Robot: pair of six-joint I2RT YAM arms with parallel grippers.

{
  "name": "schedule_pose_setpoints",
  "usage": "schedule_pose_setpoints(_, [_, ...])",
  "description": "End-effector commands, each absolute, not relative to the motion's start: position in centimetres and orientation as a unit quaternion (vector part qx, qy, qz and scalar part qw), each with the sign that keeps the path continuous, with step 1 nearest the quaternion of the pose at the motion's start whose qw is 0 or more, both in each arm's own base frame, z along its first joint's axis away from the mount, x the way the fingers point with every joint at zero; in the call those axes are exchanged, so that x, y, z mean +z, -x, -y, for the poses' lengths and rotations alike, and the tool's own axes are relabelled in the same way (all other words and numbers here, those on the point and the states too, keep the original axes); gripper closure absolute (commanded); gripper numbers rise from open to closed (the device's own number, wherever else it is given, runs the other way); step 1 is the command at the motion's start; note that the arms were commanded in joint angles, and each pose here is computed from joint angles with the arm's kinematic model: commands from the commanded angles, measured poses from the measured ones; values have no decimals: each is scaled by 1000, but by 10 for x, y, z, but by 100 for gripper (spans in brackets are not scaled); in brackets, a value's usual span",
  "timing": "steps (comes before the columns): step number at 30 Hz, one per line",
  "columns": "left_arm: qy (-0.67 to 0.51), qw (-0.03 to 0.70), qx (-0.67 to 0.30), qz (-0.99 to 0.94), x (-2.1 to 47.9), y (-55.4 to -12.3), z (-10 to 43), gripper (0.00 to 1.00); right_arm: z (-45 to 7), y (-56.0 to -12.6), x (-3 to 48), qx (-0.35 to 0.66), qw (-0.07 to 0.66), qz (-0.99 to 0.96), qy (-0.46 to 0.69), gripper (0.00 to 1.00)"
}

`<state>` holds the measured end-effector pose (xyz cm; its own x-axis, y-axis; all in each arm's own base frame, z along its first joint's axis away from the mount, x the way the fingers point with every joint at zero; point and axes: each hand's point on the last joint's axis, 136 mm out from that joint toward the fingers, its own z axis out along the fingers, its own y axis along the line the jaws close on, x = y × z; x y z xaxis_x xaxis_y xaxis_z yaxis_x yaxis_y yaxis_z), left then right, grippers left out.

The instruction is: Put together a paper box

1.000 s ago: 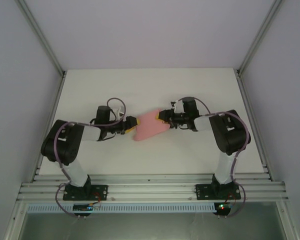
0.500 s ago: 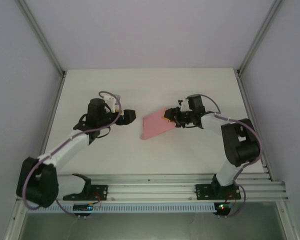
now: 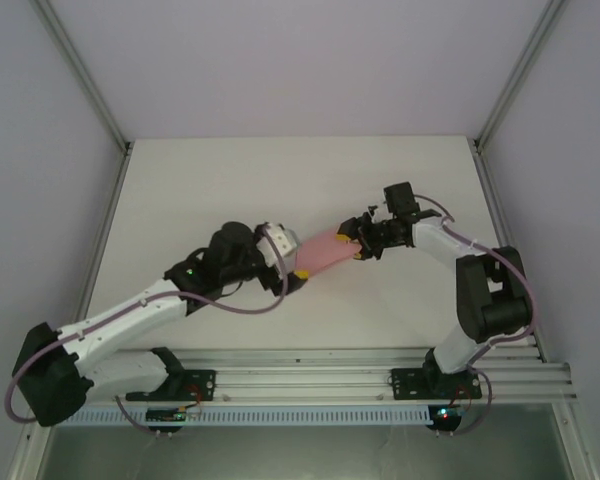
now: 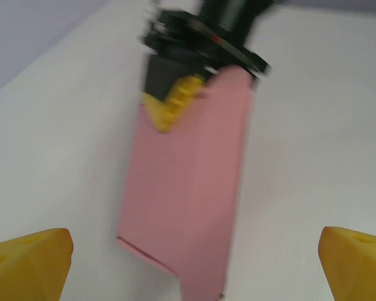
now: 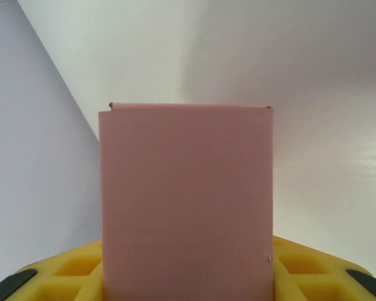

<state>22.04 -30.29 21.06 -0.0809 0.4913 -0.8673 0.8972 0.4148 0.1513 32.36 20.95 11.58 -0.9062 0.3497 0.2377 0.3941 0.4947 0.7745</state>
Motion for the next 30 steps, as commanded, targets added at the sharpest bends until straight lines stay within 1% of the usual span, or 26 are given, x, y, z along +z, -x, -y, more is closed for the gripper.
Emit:
schedule_pose_setpoints(1, [-591,433,-160,-661,196,-207,312,0,-215,-311,125,-468,110,840,253,71])
schedule_pose_setpoints(4, [-611,423,-110,-661,179,-214,320,0,-211,-310,127,-463,129,835,267,71])
schedule_pose_setpoints(8, [-611,413,-42,-674,155,-235,324,0,-206,-311,128,-461,138,829,285,70])
schedule_pose_setpoints(11, [-595,417,-18,-687,147,-250,329,0,-204,-312,126,-466,143,820,301,68])
schedule_pose_setpoints(18, [-585,443,-19,-679,145,-260,340,0,-205,-312,115,-479,162,796,332,67])
schedule_pose_setpoints(22, [-586,461,-10,-666,147,-264,341,0,-210,-309,113,-483,178,791,331,65])
schedule_pose_setpoints(24, [-589,459,-3,-665,144,-265,340,1,-211,-309,113,-487,182,786,334,65])
schedule_pose_setpoints(27, [-590,454,1,-667,138,-268,337,4,-214,-304,111,-491,202,778,335,61])
schedule_pose_setpoints(30, [-590,453,3,-668,134,-272,336,7,-216,-301,109,-497,216,768,341,63])
